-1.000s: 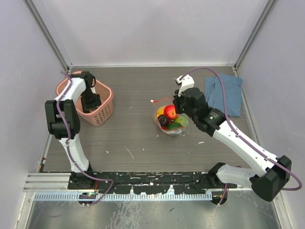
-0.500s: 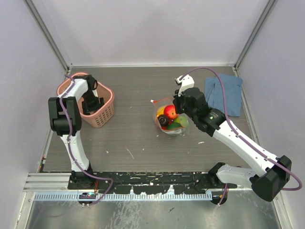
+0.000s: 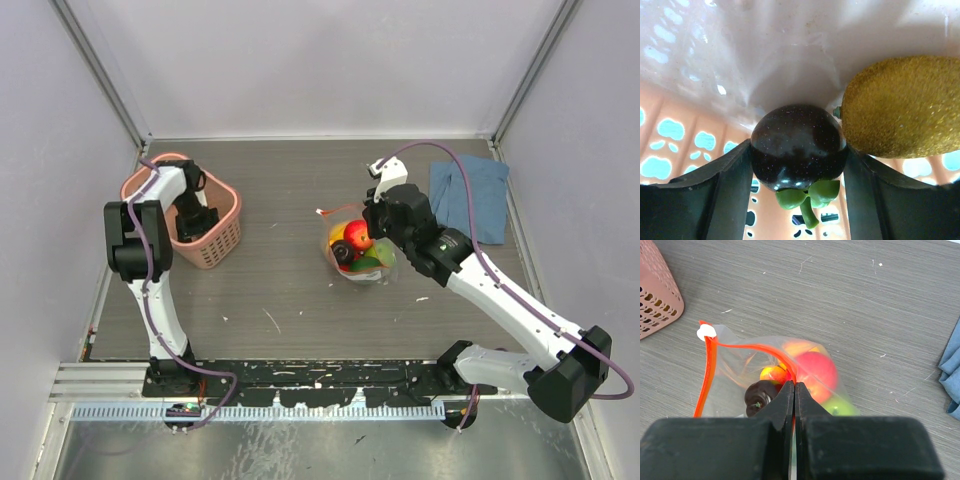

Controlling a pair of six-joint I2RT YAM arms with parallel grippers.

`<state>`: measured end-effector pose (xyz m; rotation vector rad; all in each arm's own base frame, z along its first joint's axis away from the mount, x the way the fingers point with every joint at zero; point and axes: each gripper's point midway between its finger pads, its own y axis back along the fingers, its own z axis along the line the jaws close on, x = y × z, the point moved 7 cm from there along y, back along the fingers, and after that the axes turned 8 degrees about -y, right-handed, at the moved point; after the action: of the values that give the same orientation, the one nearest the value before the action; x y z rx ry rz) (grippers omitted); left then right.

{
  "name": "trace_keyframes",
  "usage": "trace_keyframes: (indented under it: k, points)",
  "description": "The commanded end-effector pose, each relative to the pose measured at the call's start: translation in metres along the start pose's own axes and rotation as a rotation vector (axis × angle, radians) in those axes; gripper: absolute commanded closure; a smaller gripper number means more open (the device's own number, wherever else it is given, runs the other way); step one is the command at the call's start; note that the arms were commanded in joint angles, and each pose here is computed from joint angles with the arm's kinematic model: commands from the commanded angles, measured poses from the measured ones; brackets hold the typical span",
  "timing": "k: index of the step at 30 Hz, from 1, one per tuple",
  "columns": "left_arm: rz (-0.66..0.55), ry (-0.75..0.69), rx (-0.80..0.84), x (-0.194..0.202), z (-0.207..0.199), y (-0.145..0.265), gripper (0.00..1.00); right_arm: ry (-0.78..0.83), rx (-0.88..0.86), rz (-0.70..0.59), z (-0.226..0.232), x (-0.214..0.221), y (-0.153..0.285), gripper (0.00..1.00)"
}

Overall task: Place the food in the zip-top bag and seal the zipper
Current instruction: Pick up the fake fruit from the bin.

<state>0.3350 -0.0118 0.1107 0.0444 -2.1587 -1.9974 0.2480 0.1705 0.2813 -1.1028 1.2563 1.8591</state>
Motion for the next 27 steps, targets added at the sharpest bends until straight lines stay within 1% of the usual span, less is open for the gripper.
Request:
trace_keyframes:
  k: [1,3,10,19,27]
  points:
    - [-0.026,-0.005,0.021,0.0,-0.003,0.008,0.43,-0.026,-0.024,-0.104,0.003,-0.021,0.01,1.0]
    - [-0.068,-0.004,0.007,0.0,-0.002,0.018,0.48,-0.027,-0.025,-0.109,0.002,-0.022,0.011,1.0]
    - [-0.22,0.018,-0.044,0.003,0.002,0.06,0.59,-0.034,-0.023,-0.116,0.002,-0.023,0.013,1.0]
    - [-0.43,0.06,-0.059,0.016,0.003,0.113,0.61,-0.037,-0.022,-0.122,0.002,-0.026,0.014,1.0]
    - [-0.705,0.066,0.038,0.043,-0.01,0.171,0.61,-0.04,-0.03,-0.131,0.003,-0.03,0.017,1.0]
